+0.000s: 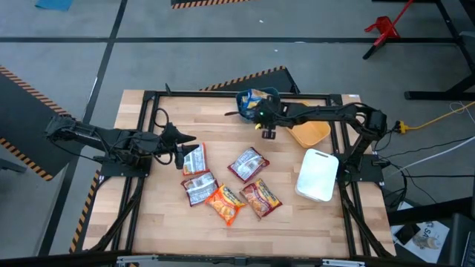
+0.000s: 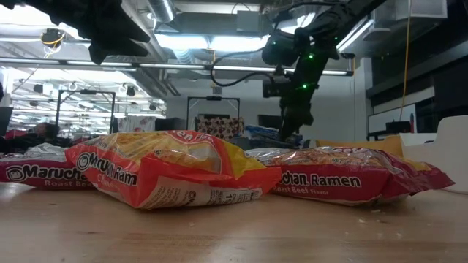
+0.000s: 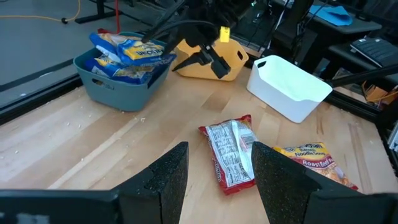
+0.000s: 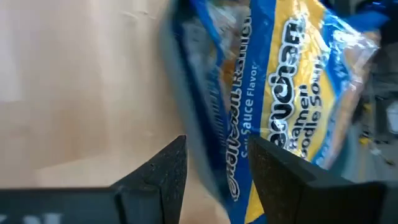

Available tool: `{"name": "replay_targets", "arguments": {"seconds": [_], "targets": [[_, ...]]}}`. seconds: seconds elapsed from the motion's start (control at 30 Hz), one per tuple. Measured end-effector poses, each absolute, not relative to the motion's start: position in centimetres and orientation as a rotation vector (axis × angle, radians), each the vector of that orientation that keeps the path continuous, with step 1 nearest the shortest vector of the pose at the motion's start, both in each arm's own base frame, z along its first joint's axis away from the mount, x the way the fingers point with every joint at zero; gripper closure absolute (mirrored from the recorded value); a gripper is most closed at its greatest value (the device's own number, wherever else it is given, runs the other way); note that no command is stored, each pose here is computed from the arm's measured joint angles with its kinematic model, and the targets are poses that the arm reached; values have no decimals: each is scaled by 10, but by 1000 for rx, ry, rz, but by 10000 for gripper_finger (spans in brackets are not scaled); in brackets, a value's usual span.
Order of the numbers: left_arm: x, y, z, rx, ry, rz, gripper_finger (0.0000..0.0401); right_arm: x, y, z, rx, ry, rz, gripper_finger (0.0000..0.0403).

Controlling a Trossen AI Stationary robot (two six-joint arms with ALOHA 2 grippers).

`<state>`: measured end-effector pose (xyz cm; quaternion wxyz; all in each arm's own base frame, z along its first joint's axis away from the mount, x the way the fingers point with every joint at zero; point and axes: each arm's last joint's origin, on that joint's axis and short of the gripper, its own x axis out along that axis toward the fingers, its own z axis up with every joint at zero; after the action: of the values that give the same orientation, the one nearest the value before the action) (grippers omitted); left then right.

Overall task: Sort Maruchan noodles
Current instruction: Put the blue noodle pack into the blue bin, then put the top red noodle pack into the yellow bin

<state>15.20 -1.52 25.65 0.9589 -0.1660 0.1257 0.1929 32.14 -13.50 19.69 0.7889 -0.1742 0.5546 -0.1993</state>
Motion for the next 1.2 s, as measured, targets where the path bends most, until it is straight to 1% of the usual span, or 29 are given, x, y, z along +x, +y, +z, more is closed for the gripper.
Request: {"name": "replay_targets", "arguments": {"seconds": [0.2,0.37,0.47,0.57,0.73,0.8,0.93,1.0,1.07,1.2], "targets": [[152,-15,257,-337,255,391,231,316,-147,198,-360,1207,-482,237],[152,-15,257,-336,255,391,231,317,-141,199,-377,1213,-430,237],[152,-15,257,-336,255,391,231,316,-134,211,-374,1197,-401,237],[152,-16,256,-339,259,380,231,313,-119,232,-315,1154,-309,237],[152,-16,256,-359,263,357,231,298,-85,259,-75,1059,16,237],[152,-16,256,-360,264,357,231,293,-72,260,-60,1086,79,237],[152,-16,256,-361,264,357,231,287,-53,244,-66,1175,110,236],[152,-16,256,-363,263,357,231,288,-43,234,-49,1184,122,228],[152,-16,256,-365,263,357,231,288,-33,221,-46,1204,146,210],[152,-16,256,-365,263,357,231,290,-15,204,-94,1169,146,145]]}}
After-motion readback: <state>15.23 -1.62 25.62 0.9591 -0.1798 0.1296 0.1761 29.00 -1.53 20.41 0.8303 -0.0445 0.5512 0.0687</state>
